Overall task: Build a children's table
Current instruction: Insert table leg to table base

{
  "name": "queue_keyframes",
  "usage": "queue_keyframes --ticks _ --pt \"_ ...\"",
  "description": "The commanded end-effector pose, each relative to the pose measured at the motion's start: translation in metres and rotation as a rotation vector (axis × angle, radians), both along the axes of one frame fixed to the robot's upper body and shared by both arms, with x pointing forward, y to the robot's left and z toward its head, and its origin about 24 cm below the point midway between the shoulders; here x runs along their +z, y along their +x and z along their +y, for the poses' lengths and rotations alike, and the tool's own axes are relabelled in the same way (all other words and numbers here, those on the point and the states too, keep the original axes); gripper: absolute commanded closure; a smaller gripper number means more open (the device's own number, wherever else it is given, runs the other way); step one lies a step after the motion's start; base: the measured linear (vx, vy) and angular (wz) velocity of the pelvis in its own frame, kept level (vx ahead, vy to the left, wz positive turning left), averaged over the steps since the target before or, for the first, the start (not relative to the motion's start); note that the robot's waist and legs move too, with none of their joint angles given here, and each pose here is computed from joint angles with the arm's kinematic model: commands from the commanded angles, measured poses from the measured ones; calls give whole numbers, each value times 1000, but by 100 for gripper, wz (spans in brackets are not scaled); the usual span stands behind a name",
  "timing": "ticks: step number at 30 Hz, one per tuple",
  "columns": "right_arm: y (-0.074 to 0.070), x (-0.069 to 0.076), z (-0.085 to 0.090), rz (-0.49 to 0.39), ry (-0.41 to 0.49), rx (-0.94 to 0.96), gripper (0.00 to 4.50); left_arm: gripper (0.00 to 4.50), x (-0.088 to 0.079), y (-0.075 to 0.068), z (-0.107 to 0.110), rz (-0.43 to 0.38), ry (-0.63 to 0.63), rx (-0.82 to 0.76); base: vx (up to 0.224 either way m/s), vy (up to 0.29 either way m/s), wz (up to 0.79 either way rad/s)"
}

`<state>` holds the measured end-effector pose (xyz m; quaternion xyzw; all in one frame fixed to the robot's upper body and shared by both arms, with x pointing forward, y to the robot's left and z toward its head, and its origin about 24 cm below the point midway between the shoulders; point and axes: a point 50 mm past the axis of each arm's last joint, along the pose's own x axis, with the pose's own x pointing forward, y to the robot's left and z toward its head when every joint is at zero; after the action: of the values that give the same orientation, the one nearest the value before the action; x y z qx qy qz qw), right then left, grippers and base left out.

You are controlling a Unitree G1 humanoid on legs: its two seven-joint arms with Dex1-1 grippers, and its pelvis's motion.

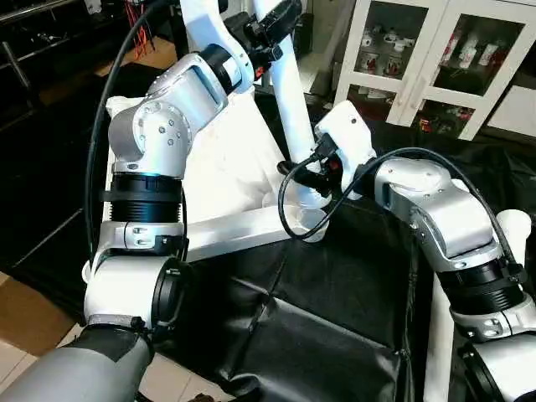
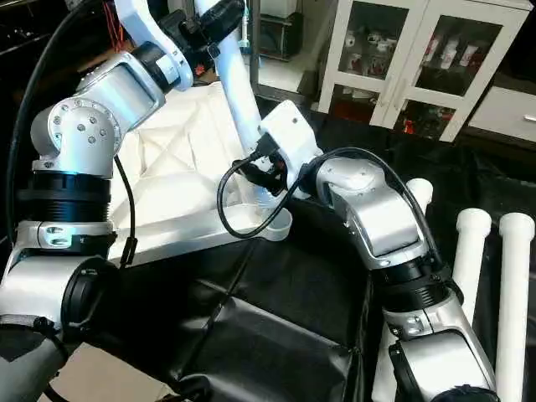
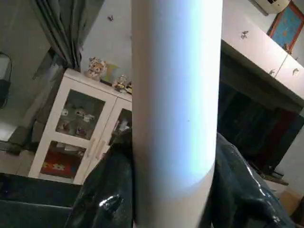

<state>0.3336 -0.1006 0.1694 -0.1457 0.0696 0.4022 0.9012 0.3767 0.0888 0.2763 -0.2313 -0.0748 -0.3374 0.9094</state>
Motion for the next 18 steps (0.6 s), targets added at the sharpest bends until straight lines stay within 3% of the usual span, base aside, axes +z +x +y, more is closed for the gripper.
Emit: queue_keyframes --ticks 1,6,13,16,18 --pt "1 6 -4 5 12 4 208 282 11 -2 0 -50 18 6 0 0 0" --pt "-1 6 -7 32 11 16 243 282 11 -2 1 -52 20 11 0 0 0" --pt "-3 7 -7 56 36 34 250 282 11 2 4 -70 52 81 0 0 0" --pt "-7 14 -9 91 116 104 251 213 11 -7 0 -127 40 -106 0 0 0" --pt "-14 21 -15 97 168 204 252 213 8 -22 -2 -168 41 -332 0 0 0"
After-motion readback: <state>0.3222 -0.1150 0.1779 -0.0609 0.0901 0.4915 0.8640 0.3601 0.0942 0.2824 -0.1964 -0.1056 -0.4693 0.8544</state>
